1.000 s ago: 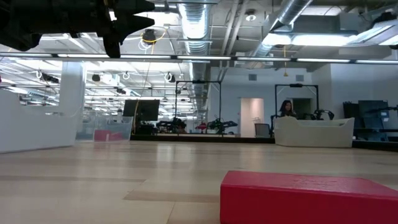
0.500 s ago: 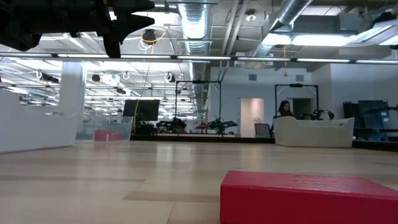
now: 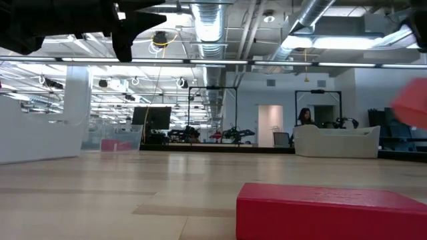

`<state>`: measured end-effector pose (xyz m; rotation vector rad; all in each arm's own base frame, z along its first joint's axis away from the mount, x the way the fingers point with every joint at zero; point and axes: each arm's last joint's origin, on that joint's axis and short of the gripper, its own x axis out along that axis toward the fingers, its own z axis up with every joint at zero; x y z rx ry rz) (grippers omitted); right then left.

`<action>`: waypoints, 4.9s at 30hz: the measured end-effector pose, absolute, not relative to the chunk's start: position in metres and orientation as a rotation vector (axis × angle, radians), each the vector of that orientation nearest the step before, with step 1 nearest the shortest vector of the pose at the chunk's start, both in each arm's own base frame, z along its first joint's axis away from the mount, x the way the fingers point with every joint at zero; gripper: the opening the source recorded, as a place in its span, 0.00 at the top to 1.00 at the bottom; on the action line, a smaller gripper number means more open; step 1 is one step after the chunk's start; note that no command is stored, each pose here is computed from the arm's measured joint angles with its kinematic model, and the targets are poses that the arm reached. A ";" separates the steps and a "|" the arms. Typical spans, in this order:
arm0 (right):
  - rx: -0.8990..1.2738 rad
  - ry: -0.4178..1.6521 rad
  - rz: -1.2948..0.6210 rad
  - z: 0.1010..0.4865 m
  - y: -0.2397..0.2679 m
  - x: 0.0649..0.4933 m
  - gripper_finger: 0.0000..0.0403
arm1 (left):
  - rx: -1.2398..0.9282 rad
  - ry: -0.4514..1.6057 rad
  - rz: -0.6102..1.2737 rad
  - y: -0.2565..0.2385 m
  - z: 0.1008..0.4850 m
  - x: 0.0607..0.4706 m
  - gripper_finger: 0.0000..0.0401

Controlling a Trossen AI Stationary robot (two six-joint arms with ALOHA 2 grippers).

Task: Sort & place blocks by color
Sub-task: Put the orange block into the white bin, then put the yellow block into the gray bin

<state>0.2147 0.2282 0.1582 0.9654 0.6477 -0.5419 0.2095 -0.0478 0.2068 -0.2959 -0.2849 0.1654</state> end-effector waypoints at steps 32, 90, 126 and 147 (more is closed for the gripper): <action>0.216 0.113 -0.298 0.224 0.129 0.339 0.67 | -0.214 -0.096 -0.093 -0.049 0.214 0.240 0.26; 0.204 0.411 -0.297 0.236 0.147 0.283 0.18 | -0.456 0.757 0.665 -0.021 0.223 0.152 0.76; 0.105 0.555 -0.365 0.213 0.176 0.242 0.23 | -0.634 1.439 0.741 -0.048 0.170 0.154 0.44; 0.097 0.565 -0.401 0.212 0.168 0.246 0.23 | -0.330 0.973 0.667 -0.051 0.247 0.199 0.43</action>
